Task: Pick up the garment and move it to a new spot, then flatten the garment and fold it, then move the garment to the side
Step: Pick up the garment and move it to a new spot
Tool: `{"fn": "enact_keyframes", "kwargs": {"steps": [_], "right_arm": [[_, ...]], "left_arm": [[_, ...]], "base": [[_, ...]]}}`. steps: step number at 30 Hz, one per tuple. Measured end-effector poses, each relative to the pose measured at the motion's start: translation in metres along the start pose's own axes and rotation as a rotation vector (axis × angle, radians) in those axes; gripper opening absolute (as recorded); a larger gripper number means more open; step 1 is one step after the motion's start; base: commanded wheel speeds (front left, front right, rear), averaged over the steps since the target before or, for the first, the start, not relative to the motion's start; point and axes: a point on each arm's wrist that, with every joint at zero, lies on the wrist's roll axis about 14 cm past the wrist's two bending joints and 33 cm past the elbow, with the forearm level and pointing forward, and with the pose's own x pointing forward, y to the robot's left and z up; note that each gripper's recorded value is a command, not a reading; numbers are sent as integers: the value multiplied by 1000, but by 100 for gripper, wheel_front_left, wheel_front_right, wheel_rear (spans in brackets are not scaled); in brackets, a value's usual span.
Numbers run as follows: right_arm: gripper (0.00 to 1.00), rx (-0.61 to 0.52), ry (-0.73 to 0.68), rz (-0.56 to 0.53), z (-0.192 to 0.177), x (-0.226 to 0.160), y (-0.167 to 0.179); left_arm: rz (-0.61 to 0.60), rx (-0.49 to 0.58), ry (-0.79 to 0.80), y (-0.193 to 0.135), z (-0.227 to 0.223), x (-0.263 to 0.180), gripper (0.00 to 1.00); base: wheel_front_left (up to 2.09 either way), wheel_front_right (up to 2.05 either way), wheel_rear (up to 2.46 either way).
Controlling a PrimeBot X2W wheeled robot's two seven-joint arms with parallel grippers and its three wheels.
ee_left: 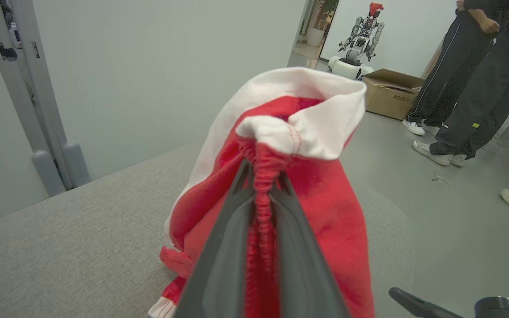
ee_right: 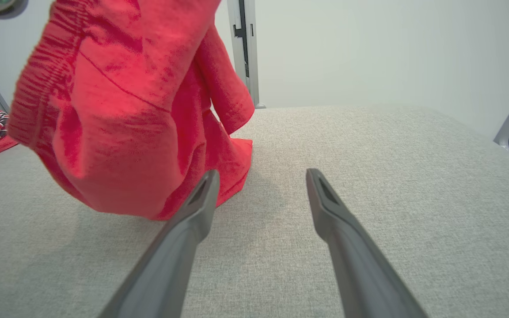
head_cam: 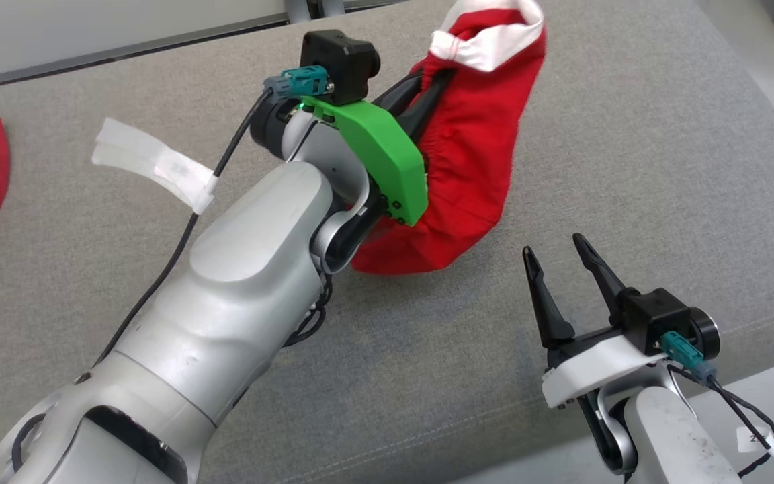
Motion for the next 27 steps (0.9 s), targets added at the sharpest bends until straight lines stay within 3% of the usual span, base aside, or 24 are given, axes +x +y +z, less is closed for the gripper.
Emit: {"fn": "enact_keyframes", "kwargs": {"steps": [10,18,23,25,26,27], "right_arm": [[100,-3,50,-45,-20,10,-18],[100,-2,81,-24,-36,25,-13],[100,-5,95,-8,-43,32,-10],[100,-10,95,-4,-44,36,-9],[100,-13,98,-3,-45,36,-9],[100,-16,102,-5,-47,36,-10]], "left_arm": [[278,-24,131,105,-80,-23,0],[443,-22,189,171,-107,-55,0],[514,0,213,203,-112,-72,47],[540,17,223,215,-113,-77,88],[552,23,231,220,-115,-80,100],[562,20,236,224,-117,-82,100]], "base": [[0,0,0],[0,0,0],[0,0,0],[0,0,0],[0,0,0],[0,0,0]]}}
